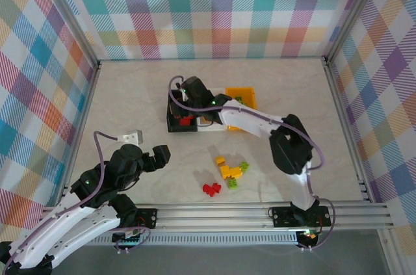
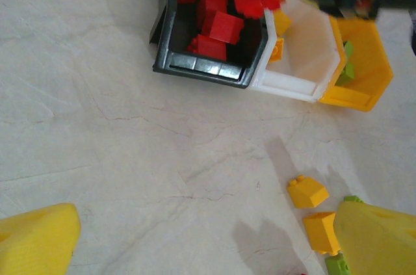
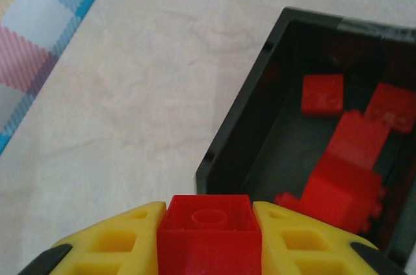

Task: Sort the legos into containers by color

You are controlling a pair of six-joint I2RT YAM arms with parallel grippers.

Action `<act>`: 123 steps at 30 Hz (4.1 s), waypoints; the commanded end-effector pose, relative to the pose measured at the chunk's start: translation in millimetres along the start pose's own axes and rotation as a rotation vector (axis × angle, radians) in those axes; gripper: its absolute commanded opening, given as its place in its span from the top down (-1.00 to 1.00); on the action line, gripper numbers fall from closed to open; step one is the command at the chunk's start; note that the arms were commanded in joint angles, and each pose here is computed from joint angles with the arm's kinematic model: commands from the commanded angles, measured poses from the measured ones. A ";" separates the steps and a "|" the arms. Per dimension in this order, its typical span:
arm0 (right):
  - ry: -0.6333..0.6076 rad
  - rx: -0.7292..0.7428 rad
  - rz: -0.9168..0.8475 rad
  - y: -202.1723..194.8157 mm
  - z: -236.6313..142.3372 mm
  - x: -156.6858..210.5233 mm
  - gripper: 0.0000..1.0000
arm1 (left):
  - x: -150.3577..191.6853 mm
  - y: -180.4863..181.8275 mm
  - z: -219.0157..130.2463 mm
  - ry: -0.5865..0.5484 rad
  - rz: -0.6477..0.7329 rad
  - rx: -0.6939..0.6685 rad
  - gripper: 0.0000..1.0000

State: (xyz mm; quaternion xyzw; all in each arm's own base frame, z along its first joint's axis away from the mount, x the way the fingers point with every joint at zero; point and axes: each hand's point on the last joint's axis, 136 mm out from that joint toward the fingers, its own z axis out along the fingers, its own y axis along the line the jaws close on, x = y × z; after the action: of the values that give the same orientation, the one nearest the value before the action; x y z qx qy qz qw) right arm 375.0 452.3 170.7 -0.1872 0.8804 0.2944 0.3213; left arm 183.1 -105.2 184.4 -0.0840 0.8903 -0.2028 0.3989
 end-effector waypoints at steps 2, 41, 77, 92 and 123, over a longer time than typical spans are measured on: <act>0.003 -0.025 0.077 -0.4 20.6 -23.7 0.43 | 9.6 0.1 4.6 0.031 0.000 0.013 -1.00; -0.163 0.178 0.229 -98.6 -173.0 85.8 -0.60 | 181.9 -120.2 68.9 0.425 0.653 0.108 -0.85; -0.275 0.225 0.289 -122.3 -220.6 84.8 -0.62 | 169.1 -103.2 81.1 0.396 0.665 0.028 0.06; -0.221 0.247 0.328 -133.7 -212.1 111.4 -0.62 | -74.0 -72.0 144.8 0.101 0.192 -0.106 0.15; -0.193 0.260 0.361 -143.5 -219.6 140.9 -0.63 | 4.0 -123.9 132.0 0.260 0.297 0.050 -0.63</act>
State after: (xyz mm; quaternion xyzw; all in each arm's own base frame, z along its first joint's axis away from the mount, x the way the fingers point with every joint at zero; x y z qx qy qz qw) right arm 248.9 187.2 157.6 0.0347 0.8953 0.2463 0.3696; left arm 324.9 -237.1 176.9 0.0322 0.9244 -0.1574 0.3458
